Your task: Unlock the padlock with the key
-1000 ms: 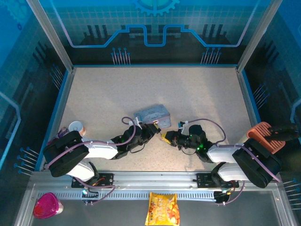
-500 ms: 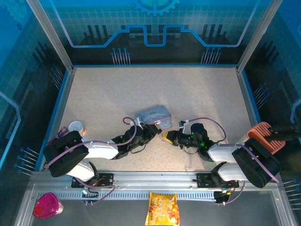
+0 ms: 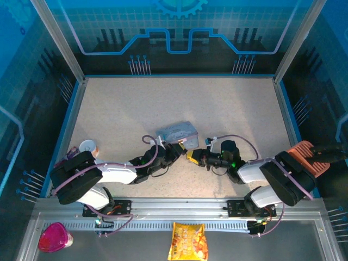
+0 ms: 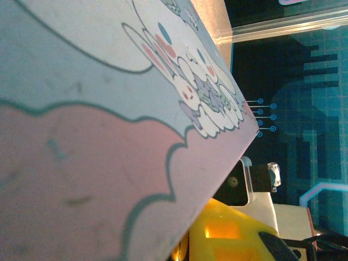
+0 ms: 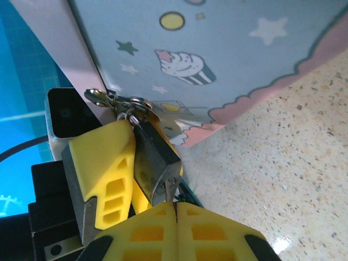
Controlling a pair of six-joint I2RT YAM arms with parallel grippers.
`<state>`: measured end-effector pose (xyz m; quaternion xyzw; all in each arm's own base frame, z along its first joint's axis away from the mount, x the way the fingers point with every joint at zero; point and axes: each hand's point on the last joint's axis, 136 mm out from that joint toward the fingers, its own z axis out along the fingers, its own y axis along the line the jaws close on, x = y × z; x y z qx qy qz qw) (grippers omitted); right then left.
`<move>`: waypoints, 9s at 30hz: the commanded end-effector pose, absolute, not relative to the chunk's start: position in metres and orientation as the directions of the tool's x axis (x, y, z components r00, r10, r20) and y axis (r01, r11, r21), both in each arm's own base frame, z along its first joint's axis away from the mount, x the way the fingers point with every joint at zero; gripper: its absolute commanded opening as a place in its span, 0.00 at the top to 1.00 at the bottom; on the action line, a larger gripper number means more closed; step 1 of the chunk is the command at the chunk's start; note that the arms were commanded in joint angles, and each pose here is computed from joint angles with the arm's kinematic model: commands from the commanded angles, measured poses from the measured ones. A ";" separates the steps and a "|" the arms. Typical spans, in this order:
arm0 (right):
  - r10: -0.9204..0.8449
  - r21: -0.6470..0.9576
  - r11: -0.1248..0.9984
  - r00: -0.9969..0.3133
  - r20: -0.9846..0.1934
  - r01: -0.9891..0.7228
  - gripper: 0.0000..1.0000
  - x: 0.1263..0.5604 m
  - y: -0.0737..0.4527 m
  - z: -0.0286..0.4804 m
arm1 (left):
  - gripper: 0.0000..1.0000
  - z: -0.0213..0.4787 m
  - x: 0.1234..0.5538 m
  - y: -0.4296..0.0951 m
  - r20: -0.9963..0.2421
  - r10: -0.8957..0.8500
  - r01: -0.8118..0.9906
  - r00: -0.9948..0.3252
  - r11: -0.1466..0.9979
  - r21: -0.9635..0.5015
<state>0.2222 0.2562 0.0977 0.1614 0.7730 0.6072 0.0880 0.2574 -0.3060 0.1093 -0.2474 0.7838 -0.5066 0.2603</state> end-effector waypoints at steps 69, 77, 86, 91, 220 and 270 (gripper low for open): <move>-0.329 0.109 0.912 -0.864 -0.381 -0.396 0.61 0.243 0.286 0.052 | 0.44 0.087 0.285 -0.220 -0.390 -0.481 -0.031 -0.785 0.660 -0.751; -0.398 -0.025 0.911 -0.864 -0.309 -0.411 0.63 0.246 0.283 0.034 | 0.32 0.103 0.261 -0.177 -0.491 -0.496 -0.006 -0.716 0.708 -0.706; -0.437 -0.057 0.897 -0.861 -0.261 -0.438 0.73 0.245 0.292 0.017 | 0.29 0.101 0.254 -0.166 -0.502 -0.509 -0.012 -0.699 0.710 -0.704; -0.448 -0.064 0.892 -0.857 -0.255 -0.447 0.85 0.246 0.297 0.016 | 0.29 0.099 0.253 -0.165 -0.497 -0.510 -0.018 -0.702 0.710 -0.704; -0.097 0.197 0.316 -0.238 -0.966 -0.928 0.56 0.151 0.252 0.176 | 1.00 0.135 0.161 -0.319 -0.674 0.714 0.982 -0.189 0.157 -0.109; -0.182 0.160 0.331 -0.229 -0.956 -0.930 0.94 0.151 0.257 0.167 | 1.00 0.133 0.152 -0.316 -0.677 0.716 0.986 -0.168 0.125 -0.112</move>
